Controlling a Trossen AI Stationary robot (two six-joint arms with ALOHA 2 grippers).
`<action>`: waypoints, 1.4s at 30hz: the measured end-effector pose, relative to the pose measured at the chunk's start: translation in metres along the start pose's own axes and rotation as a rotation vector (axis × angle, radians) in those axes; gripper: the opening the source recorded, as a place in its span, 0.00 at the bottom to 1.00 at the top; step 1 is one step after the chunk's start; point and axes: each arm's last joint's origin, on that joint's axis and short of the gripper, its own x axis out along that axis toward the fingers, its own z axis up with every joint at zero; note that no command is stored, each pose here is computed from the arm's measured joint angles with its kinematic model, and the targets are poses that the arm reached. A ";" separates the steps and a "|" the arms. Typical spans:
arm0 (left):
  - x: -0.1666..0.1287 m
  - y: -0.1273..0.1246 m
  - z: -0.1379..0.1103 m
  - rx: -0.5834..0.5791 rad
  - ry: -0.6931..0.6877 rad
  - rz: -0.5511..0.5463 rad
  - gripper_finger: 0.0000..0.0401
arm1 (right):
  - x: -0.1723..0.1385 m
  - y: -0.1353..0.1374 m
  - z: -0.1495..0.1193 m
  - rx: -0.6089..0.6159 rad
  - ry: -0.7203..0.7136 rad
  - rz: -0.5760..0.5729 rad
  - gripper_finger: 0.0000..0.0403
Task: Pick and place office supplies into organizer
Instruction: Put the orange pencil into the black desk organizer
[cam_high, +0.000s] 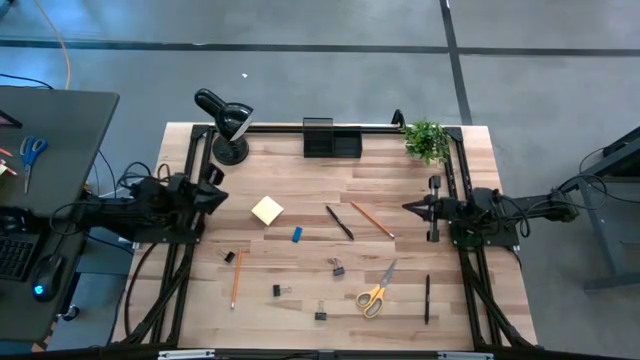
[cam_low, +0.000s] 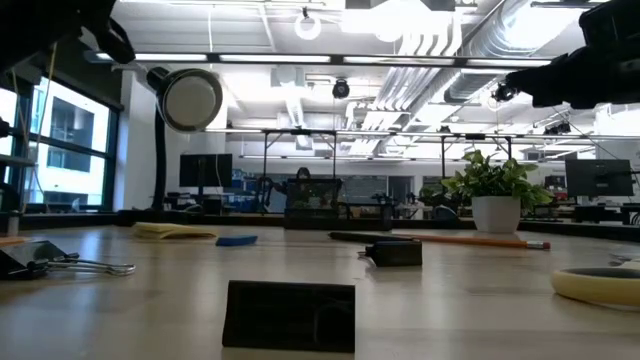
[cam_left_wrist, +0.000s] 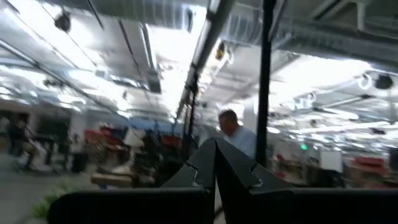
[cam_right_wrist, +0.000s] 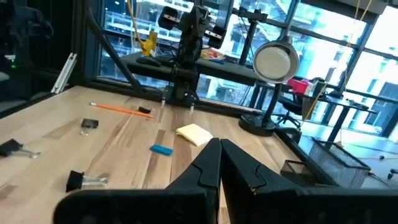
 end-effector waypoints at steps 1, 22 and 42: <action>0.000 0.000 0.001 0.008 -0.013 0.010 0.00 | 0.000 0.000 0.001 -0.001 -0.013 0.003 0.00; 0.064 0.007 -0.002 0.131 0.325 0.092 0.00 | 0.008 -0.008 0.009 0.287 -0.044 -0.244 0.09; 0.071 0.008 -0.017 0.193 0.396 -0.008 0.00 | 0.099 0.029 0.028 0.336 0.581 -0.282 0.34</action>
